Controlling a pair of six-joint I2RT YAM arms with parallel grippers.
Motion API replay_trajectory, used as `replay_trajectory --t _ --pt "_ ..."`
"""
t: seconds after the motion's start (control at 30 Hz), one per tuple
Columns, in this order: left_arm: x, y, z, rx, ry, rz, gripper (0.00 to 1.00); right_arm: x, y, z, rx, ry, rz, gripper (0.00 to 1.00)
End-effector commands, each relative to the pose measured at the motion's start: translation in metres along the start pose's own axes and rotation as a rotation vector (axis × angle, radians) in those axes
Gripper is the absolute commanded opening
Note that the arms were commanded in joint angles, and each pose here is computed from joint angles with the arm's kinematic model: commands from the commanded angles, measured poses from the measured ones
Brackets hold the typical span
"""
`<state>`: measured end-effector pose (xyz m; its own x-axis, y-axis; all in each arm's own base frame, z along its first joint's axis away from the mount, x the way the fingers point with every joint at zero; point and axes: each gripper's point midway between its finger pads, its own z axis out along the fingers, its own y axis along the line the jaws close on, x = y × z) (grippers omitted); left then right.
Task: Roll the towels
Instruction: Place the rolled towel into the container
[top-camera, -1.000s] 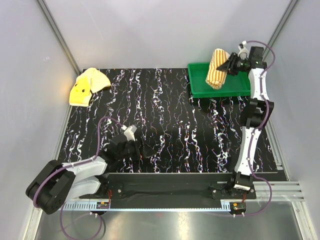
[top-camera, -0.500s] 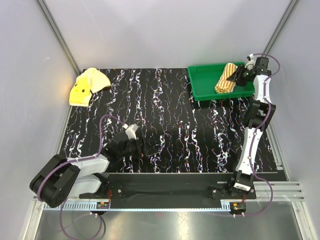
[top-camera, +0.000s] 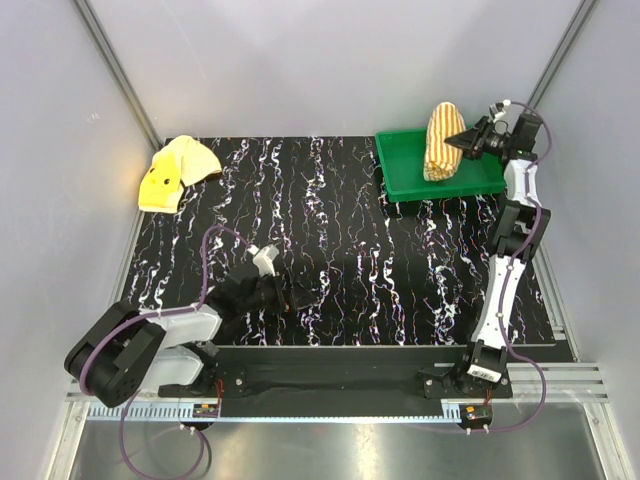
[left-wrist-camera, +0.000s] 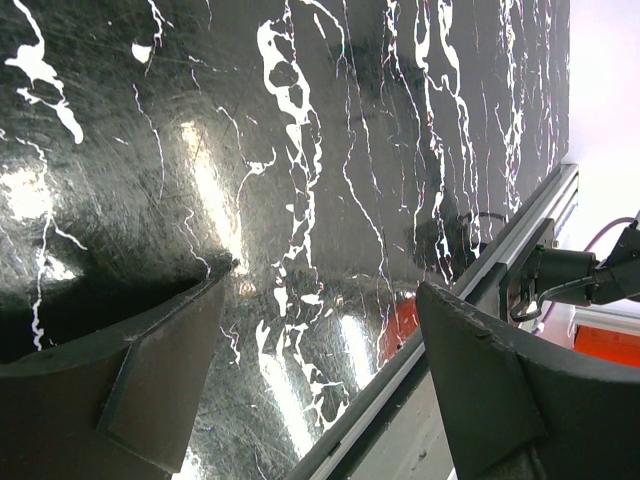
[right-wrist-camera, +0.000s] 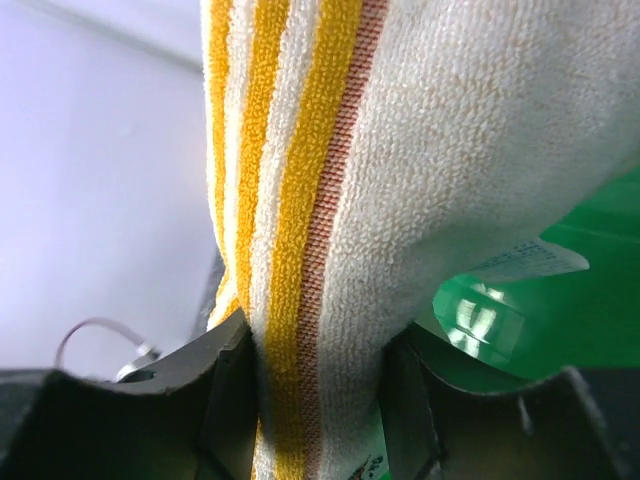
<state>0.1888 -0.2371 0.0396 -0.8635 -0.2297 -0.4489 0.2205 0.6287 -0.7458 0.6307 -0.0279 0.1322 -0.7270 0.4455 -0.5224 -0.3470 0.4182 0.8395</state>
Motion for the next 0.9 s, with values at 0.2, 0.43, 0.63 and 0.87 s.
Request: replay_trajectory --t 0.2,0.43,0.63,0.87 --pt "0.019 0.035 -0.001 -0.138 0.052 -0.015 0.85 0.050 0.083 0.055 -0.343 0.239 -0.004 0.50" --pt "0.019 0.034 -0.001 -0.135 0.049 -0.013 0.85 0.076 0.067 0.091 -0.337 0.244 0.010 0.50" --pt "0.020 0.034 -0.001 -0.134 0.052 -0.011 0.85 0.081 0.034 0.097 -0.270 0.216 0.060 0.50" --pt "0.019 0.035 -0.001 -0.134 0.050 -0.010 0.85 0.050 0.007 0.076 -0.118 0.107 0.067 0.53"
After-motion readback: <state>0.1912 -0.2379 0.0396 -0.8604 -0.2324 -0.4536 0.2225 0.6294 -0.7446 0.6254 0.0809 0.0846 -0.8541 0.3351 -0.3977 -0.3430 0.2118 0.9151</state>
